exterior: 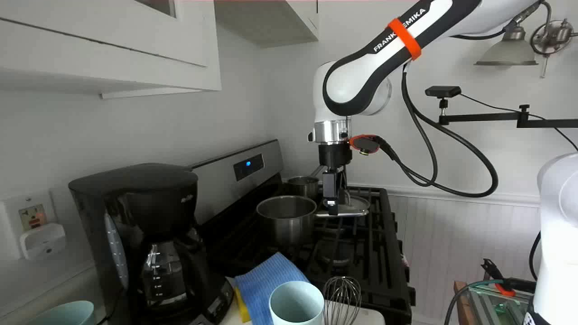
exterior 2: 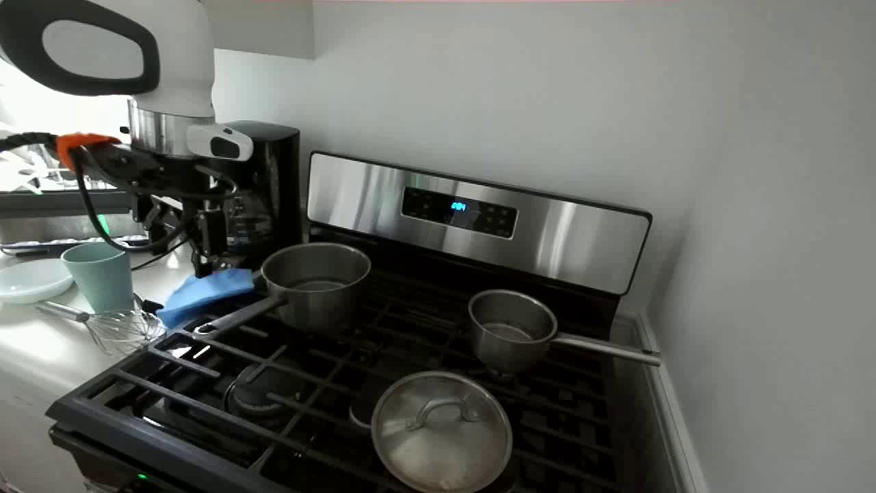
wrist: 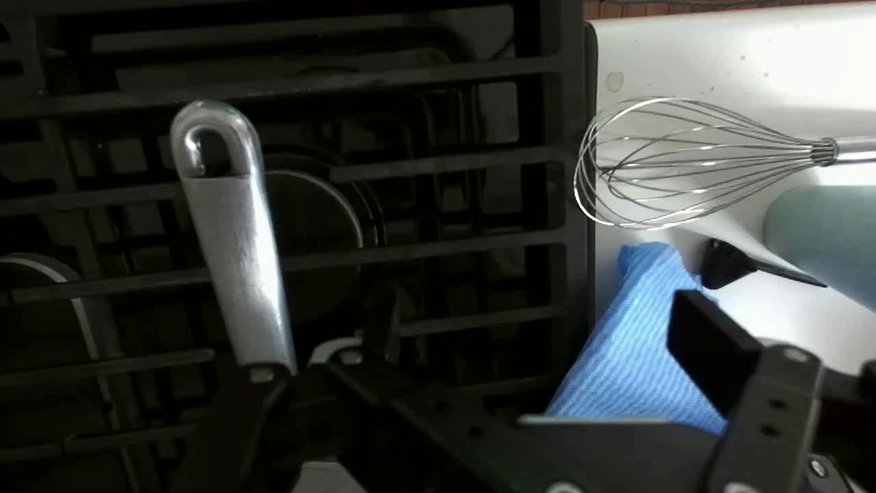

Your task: Pour the liquid from the cup into the two pots then put the silver lid on the big silver pot.

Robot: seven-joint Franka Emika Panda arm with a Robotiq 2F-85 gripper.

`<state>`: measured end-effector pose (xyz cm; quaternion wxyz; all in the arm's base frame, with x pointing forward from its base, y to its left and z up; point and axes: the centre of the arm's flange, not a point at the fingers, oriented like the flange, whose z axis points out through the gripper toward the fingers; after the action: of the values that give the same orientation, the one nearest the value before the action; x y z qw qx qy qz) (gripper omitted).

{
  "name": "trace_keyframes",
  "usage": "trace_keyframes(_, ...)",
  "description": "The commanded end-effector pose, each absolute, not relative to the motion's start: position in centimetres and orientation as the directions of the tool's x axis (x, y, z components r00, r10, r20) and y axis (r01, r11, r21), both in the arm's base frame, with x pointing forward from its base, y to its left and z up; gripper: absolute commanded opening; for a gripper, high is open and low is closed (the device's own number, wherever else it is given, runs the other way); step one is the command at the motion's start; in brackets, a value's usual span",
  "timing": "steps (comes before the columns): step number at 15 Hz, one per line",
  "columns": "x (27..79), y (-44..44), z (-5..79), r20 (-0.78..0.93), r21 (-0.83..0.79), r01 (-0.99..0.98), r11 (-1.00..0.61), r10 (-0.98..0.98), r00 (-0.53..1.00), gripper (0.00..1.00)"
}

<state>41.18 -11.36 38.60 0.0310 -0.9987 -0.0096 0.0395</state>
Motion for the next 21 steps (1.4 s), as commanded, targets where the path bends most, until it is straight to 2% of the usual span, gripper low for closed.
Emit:
trace_keyframes(1,41.2,-11.4,38.6,-0.078,-0.063,0.017,-0.998,0.022,0.997,1.00)
trace_keyframes(5,41.2,-11.4,38.6,-0.078,-0.063,0.017,-0.998,0.022,0.997,1.00)
trace_keyframes(12,39.5,-2.9,37.3,-0.019,-0.167,0.154,-0.974,0.160,0.987,1.00)
trace_keyframes(16,39.3,1.1,36.2,0.081,-0.245,0.232,-0.941,0.219,0.972,1.00)
trace_keyframes(21,39.9,3.5,34.6,0.192,-0.209,0.338,-0.918,0.301,0.934,1.00)
